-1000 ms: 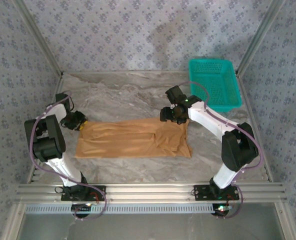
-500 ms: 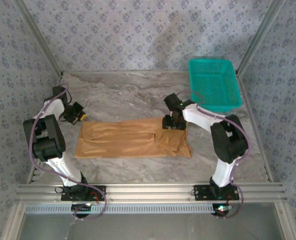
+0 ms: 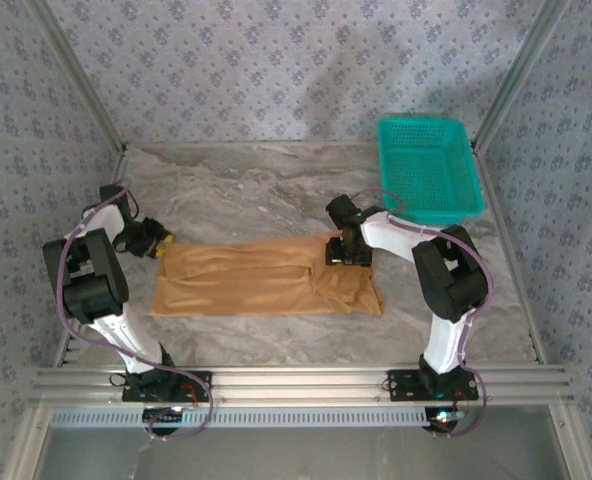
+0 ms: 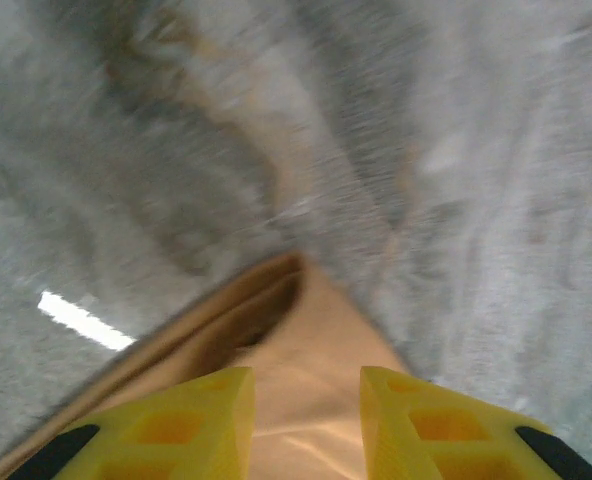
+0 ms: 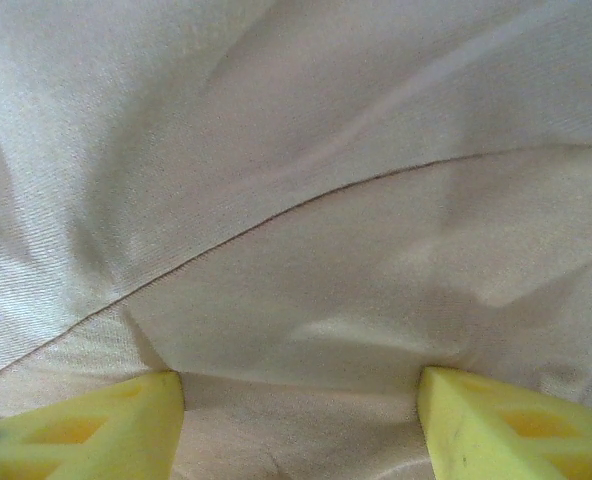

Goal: Fold the inside-out t-shirt

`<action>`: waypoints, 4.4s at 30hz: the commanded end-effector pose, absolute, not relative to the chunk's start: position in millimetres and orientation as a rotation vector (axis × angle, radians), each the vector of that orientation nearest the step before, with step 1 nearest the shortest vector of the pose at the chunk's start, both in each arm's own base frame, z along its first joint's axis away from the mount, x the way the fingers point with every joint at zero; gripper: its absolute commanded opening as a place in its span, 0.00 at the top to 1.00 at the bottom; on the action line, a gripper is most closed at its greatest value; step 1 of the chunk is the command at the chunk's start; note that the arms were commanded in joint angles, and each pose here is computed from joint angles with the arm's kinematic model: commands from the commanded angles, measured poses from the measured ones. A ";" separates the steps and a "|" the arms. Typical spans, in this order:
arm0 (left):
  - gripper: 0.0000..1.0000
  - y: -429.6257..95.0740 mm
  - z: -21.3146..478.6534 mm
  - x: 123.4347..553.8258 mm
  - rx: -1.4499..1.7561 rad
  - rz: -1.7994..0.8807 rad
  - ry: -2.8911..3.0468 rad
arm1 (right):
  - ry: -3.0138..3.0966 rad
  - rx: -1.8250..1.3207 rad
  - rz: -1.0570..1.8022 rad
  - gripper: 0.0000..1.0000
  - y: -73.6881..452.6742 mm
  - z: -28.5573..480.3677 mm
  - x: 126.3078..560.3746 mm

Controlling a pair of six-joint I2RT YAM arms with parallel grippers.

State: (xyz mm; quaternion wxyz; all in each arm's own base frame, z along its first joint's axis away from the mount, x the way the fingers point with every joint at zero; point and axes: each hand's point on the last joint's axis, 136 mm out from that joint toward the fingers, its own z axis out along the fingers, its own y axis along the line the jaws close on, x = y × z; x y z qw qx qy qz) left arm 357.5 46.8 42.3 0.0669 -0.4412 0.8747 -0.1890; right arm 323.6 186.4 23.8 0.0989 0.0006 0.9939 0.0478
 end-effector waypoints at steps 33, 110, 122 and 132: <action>0.98 54.8 42.6 353.7 -1.310 -0.530 2.611 | 2.966 0.000 0.193 0.35 187.1 31.2 317.9; 0.63 36.2 15.2 327.4 -1.261 -0.442 2.673 | 3.006 0.133 0.335 1.00 139.6 58.9 179.7; 0.65 38.3 27.2 331.8 -1.245 -0.421 2.660 | 3.039 0.172 0.448 0.88 149.8 33.0 162.3; 0.58 3.4 111.0 346.7 -0.969 -0.376 2.590 | 2.836 0.185 0.462 0.49 166.9 115.6 226.0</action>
